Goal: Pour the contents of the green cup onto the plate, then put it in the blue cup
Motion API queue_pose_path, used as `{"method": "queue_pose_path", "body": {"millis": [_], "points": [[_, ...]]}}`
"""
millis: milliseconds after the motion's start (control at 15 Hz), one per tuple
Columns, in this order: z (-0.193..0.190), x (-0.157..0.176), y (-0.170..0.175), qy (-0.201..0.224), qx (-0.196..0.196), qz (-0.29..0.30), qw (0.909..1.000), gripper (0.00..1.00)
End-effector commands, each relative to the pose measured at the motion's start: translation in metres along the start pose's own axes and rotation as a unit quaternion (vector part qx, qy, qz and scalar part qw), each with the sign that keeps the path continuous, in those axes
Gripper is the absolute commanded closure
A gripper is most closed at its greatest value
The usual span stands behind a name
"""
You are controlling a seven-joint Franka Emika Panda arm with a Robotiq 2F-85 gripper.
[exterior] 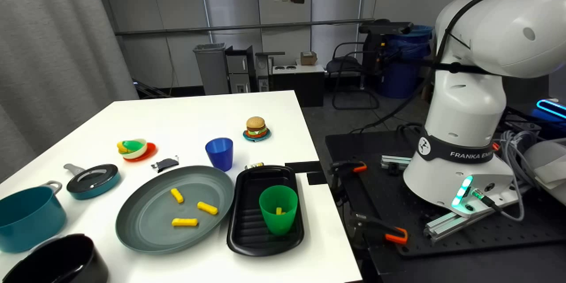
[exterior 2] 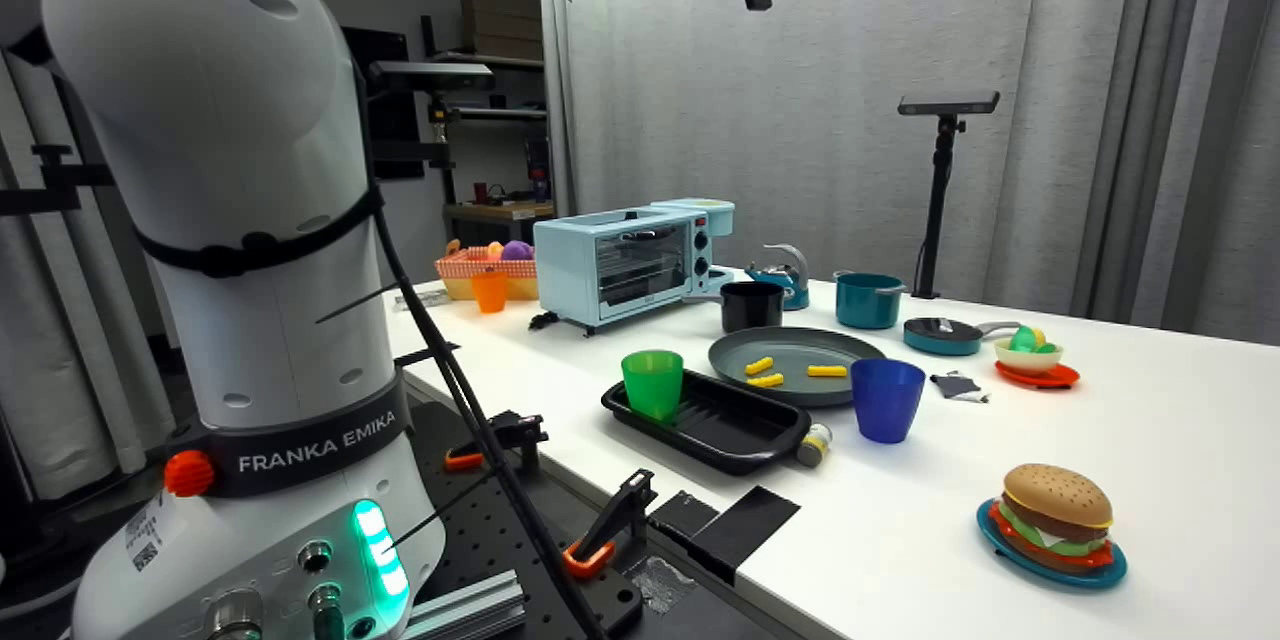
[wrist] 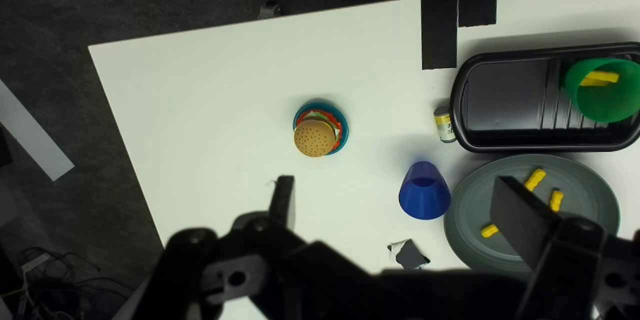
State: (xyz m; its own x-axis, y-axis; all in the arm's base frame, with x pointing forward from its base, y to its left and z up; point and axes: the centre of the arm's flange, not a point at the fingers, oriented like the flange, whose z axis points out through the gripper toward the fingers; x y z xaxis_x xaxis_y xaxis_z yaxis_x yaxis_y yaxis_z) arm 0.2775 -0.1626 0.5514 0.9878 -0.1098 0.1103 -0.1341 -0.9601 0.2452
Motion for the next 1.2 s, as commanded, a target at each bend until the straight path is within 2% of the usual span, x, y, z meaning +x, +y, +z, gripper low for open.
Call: {"method": "queue_pose_path", "body": {"millis": [0, 400, 1133], "points": [[0.004, 0.001, -0.008, -0.006, 0.005, -0.01, 0.9999, 0.0], [0.019, 0.007, -0.037, -0.024, 0.024, -0.036, 0.9988, 0.0], [0.04, 0.025, -0.109, -0.06, 0.096, -0.027, 0.9932, 0.0]]}}
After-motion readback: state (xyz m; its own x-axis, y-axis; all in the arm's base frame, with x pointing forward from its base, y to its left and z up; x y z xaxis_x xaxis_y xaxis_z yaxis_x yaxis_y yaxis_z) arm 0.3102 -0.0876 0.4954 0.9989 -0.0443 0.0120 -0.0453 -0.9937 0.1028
